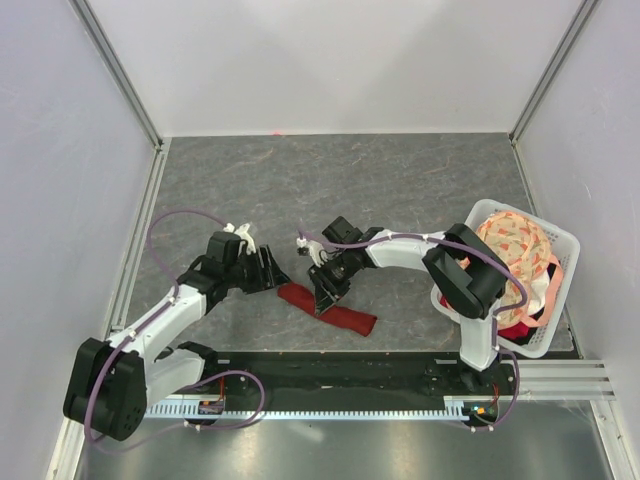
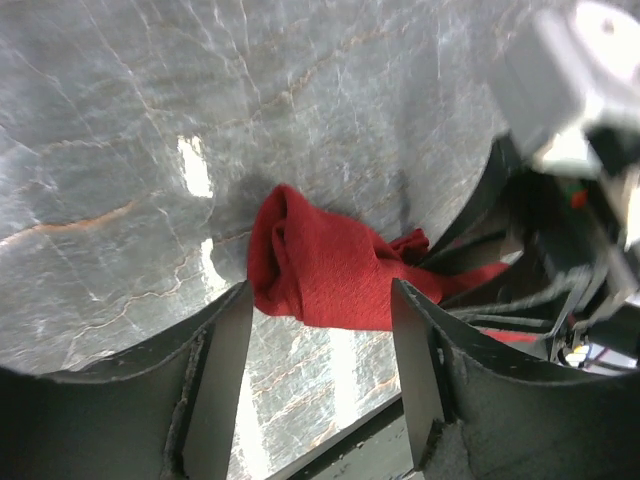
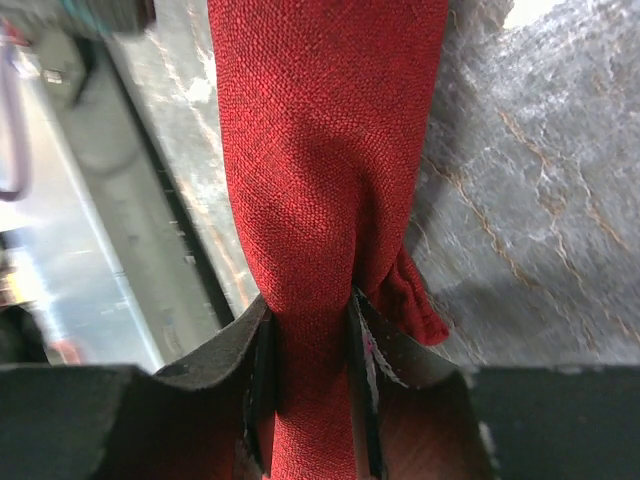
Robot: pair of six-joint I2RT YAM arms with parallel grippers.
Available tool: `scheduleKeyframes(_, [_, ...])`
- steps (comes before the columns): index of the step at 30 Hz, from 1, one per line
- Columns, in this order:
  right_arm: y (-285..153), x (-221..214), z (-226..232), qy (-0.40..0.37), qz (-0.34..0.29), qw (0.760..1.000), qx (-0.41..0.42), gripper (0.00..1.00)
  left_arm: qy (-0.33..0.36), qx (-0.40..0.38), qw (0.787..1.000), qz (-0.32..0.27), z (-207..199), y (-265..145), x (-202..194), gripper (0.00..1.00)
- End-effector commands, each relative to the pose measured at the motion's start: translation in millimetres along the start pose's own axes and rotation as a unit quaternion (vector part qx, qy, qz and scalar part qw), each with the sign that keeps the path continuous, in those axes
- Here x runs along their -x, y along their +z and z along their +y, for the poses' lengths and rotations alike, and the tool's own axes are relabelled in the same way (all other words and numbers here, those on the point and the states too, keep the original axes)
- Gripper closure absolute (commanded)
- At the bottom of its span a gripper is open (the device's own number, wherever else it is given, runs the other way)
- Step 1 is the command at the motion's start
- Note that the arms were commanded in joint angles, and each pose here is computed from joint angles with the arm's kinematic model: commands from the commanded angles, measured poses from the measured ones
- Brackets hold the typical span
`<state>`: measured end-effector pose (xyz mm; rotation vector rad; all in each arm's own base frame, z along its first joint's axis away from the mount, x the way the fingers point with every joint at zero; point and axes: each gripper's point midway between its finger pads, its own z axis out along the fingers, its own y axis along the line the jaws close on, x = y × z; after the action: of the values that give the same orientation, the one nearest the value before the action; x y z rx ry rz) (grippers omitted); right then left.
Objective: Fold the napkin, place the utensils inside, and roll it up
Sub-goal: Roll the napkin with the utensil
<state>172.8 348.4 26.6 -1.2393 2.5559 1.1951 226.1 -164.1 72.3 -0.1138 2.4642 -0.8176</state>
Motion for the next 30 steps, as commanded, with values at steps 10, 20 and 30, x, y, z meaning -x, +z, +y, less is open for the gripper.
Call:
scheduleKeyframes(10, [3,-13,8,0.080,0.032,0.989,0.124,0.64,0.002,-0.061,0.998,0.000,-5,20,-11,0.44])
scheduleKeyframes(20, [-10,2,-8,0.081,0.005,0.994,0.074,0.55,-0.009,-0.076,0.997,0.026,-4,27,-24,0.97])
scheduleKeyframes(30, [-75,42,-7,-0.063,-0.095,0.975,-0.193,0.25,-0.040,-0.022,0.996,0.071,2,29,-20,0.98])
